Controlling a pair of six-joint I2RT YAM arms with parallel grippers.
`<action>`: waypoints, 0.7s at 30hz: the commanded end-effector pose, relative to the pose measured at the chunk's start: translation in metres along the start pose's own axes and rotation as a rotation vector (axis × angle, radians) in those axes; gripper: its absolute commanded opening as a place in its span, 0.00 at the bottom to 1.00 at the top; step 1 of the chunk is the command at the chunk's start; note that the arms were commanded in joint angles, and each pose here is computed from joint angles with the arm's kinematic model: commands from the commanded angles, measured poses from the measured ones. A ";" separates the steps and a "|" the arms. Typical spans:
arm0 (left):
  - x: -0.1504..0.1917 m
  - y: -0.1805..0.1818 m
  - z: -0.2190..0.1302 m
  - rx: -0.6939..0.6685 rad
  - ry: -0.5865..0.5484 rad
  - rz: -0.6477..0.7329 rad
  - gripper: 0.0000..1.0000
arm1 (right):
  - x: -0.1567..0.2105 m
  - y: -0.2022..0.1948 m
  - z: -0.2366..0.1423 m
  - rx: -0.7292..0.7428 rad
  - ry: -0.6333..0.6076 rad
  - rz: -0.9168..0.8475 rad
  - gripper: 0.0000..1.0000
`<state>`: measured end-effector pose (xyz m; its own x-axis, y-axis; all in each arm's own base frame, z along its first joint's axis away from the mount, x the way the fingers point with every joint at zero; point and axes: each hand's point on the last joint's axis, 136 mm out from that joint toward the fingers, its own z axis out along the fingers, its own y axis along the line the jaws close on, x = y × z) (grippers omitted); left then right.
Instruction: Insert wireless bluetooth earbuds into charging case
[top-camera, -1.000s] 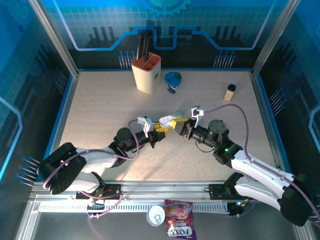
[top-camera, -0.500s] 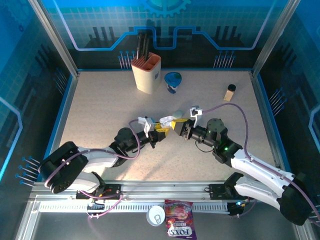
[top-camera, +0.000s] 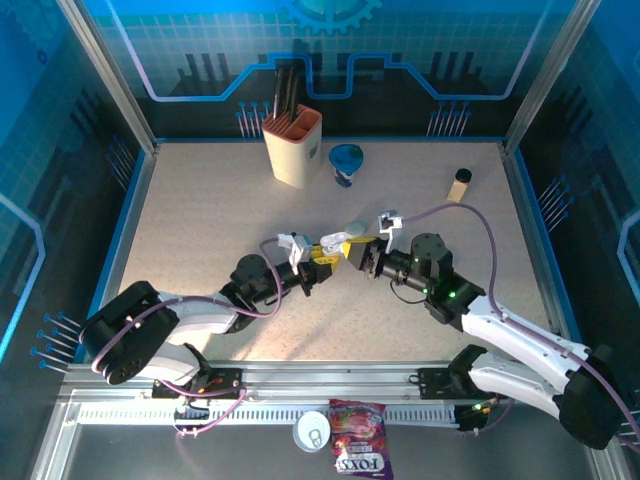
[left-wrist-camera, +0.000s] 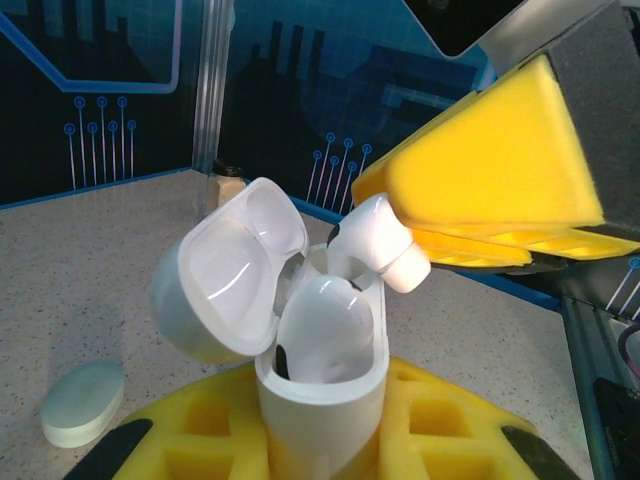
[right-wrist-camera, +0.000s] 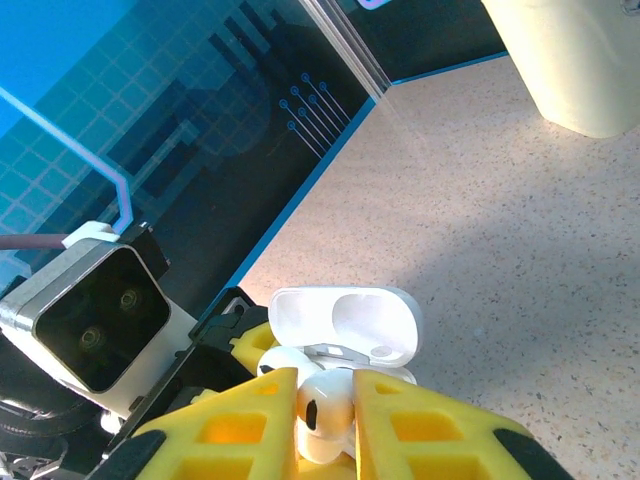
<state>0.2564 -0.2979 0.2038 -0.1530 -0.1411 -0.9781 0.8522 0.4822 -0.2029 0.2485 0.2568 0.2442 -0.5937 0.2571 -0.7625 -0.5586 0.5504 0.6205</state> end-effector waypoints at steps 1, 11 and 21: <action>-0.021 -0.013 0.005 0.061 -0.064 0.030 0.11 | -0.002 -0.014 0.001 0.081 0.010 -0.002 0.20; -0.020 -0.017 0.007 0.080 -0.060 0.041 0.11 | 0.000 -0.027 -0.002 0.171 0.027 0.011 0.21; -0.021 -0.019 0.011 0.090 -0.061 0.045 0.11 | 0.006 -0.028 0.003 0.170 0.071 0.001 0.23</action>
<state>0.2551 -0.3031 0.1942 -0.1771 -0.1167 -0.9773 0.8578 0.4684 -0.2114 0.2594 0.2487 0.2295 -0.6241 0.2365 -0.7447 -0.4750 0.6419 0.6019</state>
